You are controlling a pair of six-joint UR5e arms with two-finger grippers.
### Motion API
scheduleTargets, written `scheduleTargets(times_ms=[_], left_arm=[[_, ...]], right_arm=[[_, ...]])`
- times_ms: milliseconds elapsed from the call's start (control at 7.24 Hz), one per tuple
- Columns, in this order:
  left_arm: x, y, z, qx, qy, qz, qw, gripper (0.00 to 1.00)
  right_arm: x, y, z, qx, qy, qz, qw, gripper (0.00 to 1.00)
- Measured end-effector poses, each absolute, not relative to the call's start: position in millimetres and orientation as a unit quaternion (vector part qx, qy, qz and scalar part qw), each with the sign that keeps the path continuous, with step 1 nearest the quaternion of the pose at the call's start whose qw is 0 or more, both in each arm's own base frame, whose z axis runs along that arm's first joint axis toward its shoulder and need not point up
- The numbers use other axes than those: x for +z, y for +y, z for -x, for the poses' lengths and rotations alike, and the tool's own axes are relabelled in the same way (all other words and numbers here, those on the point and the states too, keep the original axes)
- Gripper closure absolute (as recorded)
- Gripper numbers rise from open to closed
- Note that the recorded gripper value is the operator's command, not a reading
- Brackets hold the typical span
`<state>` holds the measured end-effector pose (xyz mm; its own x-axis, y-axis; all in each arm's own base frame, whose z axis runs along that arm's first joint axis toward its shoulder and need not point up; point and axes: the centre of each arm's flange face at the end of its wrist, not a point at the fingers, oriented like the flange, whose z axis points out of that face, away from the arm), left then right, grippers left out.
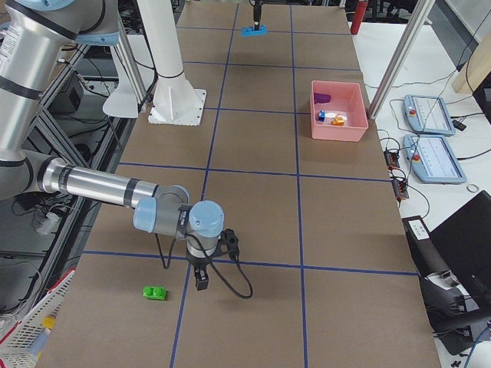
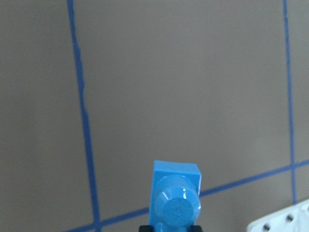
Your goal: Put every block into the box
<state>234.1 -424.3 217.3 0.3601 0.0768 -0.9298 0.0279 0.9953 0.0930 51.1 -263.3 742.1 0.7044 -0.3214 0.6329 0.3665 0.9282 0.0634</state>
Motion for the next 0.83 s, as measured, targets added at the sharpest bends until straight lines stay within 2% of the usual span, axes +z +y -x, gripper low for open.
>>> scheduleTargets(times_ms=[276, 552, 829], left_arm=[[122, -514, -260, -0.031, 0.582, -0.055, 0.811, 1.00], [39, -588, -290, -0.079, 0.593, -0.078, 0.798, 1.00], [-11, -659, -331, -0.131, 0.612, -0.108, 0.772, 1.00]], right_arm=[[790, -230, -53, -0.181, -0.340, 0.036, 0.922, 0.00], [809, -206, -52, -0.170, -0.359, 0.048, 0.916, 0.00], [821, -189, -50, -0.159, -0.379, 0.063, 0.910, 0.00]])
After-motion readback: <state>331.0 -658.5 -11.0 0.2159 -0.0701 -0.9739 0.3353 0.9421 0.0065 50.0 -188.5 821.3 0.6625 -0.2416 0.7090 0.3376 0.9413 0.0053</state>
